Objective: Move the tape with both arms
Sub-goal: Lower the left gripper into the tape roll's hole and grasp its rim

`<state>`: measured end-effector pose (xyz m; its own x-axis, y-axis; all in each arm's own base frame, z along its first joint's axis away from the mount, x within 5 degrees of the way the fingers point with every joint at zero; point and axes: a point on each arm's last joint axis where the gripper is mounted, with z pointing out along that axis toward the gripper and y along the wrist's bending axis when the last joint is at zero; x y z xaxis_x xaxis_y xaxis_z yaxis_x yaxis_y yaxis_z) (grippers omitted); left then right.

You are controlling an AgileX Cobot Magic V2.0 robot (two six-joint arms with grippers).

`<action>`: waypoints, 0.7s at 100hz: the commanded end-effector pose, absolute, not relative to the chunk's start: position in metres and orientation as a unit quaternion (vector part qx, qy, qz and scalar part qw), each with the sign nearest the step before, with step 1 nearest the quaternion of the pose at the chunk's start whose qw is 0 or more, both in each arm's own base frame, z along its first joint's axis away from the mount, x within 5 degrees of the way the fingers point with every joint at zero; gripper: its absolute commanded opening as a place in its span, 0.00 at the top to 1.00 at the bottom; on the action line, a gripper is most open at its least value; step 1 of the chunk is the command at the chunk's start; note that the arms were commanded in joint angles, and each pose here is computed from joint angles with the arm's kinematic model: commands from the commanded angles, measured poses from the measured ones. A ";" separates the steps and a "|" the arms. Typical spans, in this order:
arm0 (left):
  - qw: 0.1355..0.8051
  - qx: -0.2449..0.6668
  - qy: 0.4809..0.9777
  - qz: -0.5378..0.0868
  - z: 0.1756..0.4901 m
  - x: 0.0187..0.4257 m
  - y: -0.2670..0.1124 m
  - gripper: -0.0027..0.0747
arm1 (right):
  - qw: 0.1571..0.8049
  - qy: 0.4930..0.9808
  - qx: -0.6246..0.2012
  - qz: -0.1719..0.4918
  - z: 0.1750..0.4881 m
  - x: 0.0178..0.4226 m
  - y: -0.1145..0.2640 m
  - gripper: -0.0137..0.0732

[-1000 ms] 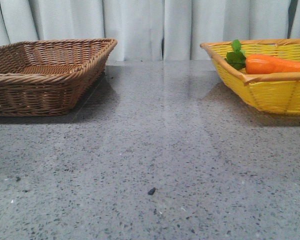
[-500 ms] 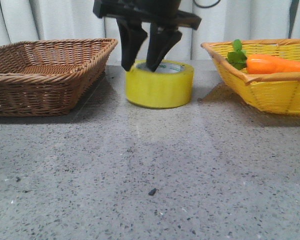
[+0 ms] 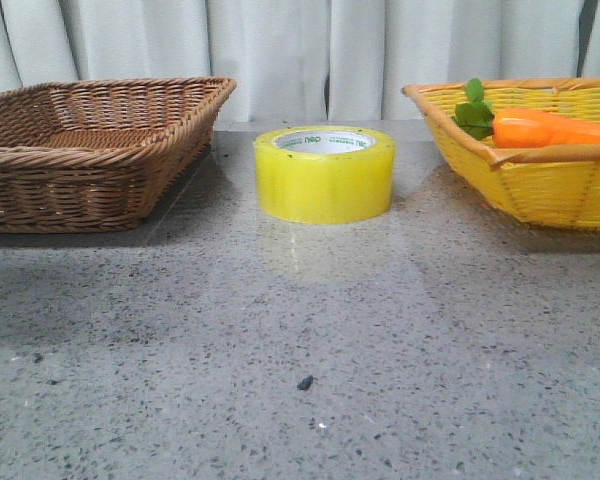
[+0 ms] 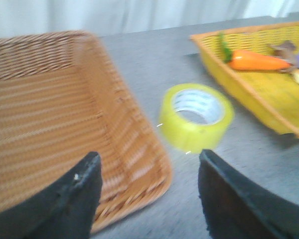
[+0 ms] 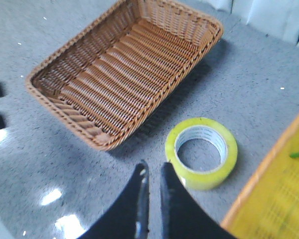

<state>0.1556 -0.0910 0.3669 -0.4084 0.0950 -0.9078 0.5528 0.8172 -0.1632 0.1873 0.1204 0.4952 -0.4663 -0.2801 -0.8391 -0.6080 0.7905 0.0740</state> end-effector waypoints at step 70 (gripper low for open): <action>0.284 0.296 0.854 -0.320 0.359 0.335 -0.278 0.40 | 0.592 0.789 -0.097 0.136 0.444 0.035 0.008 0.92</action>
<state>0.3363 -0.2766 0.3328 -0.6785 0.3805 -0.6284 0.6840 0.6392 -0.3515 0.0322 0.0082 0.4388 -0.2894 0.0111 -0.9571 -0.3321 0.9367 0.1113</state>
